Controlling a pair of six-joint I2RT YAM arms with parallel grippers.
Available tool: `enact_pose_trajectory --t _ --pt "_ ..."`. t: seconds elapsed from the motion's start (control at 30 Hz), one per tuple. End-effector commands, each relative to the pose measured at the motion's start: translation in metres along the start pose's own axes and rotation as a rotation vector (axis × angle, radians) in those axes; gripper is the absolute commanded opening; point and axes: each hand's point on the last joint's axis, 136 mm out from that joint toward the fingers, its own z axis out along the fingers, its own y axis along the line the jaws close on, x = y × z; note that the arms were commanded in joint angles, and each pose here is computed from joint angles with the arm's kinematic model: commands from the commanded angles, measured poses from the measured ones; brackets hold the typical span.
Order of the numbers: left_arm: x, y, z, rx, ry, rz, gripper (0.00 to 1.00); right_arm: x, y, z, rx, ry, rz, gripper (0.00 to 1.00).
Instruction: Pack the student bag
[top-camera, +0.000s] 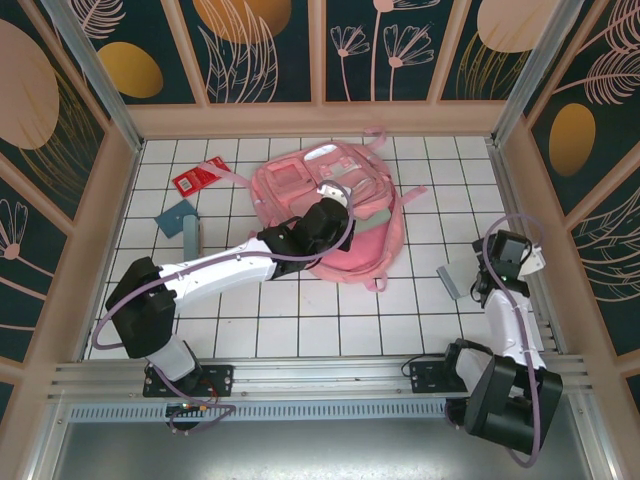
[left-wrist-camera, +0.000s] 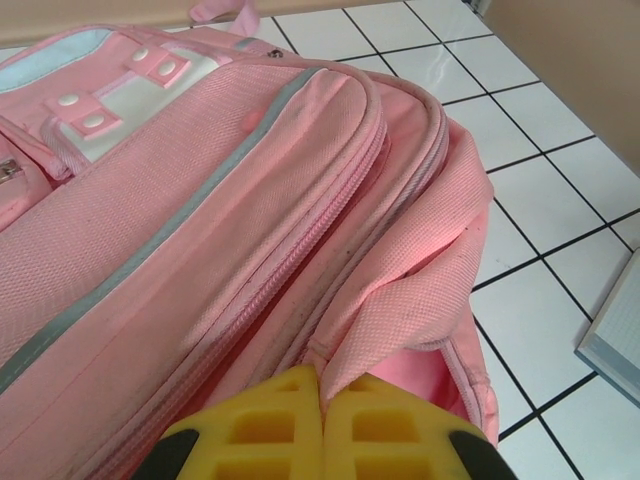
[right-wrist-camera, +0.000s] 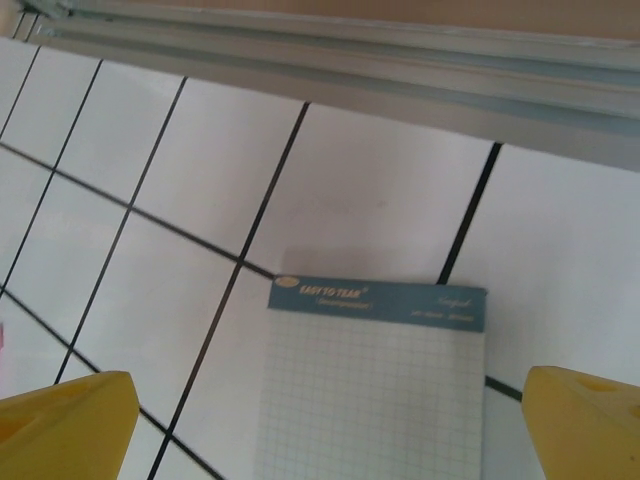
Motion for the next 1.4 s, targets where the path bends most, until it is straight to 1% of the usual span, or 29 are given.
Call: enact_pose_trajectory --t 0.0,0.1,0.2,0.27,0.3,0.47,0.57,0.73,0.83,1.03,1.2,1.37 --pt "-0.025 0.000 -0.016 0.025 -0.081 -0.031 0.00 0.008 -0.024 0.007 0.074 0.027 0.036 0.99" --pt "-0.026 -0.001 -0.021 0.045 -0.091 -0.026 0.00 0.009 -0.030 0.015 0.081 0.056 0.051 0.99" --pt "-0.024 -0.002 -0.022 0.058 -0.089 -0.021 0.00 0.018 -0.015 0.025 0.001 0.126 0.020 0.99" --pt "-0.022 -0.001 -0.023 0.059 -0.091 -0.020 0.00 0.022 -0.011 0.031 -0.009 0.151 0.012 0.99" --pt "-0.021 0.000 -0.023 0.060 -0.092 -0.020 0.00 0.025 -0.005 0.032 -0.038 0.177 -0.002 0.99" --pt "-0.020 -0.002 -0.026 0.077 -0.097 -0.025 0.00 0.034 0.011 0.037 -0.107 0.229 -0.035 0.99" --pt "-0.020 -0.003 -0.026 0.083 -0.098 -0.028 0.00 0.044 0.024 0.041 -0.128 0.267 -0.102 0.99" --pt "-0.020 -0.004 -0.027 0.096 -0.101 -0.035 0.00 0.070 0.061 0.042 -0.192 0.332 -0.258 0.99" --pt "-0.020 -0.004 -0.028 0.097 -0.100 -0.035 0.00 0.080 0.075 0.041 -0.179 0.337 -0.351 0.99" --pt "-0.020 -0.003 -0.031 0.098 -0.104 -0.036 0.00 0.094 0.089 0.044 -0.132 0.342 -0.486 0.99" --pt "-0.020 0.000 -0.033 0.087 -0.108 -0.031 0.00 0.112 0.082 0.047 -0.035 0.337 -0.618 0.99" --pt "-0.020 0.002 -0.034 0.082 -0.111 -0.028 0.00 0.120 0.069 0.041 0.014 0.341 -0.648 0.99"
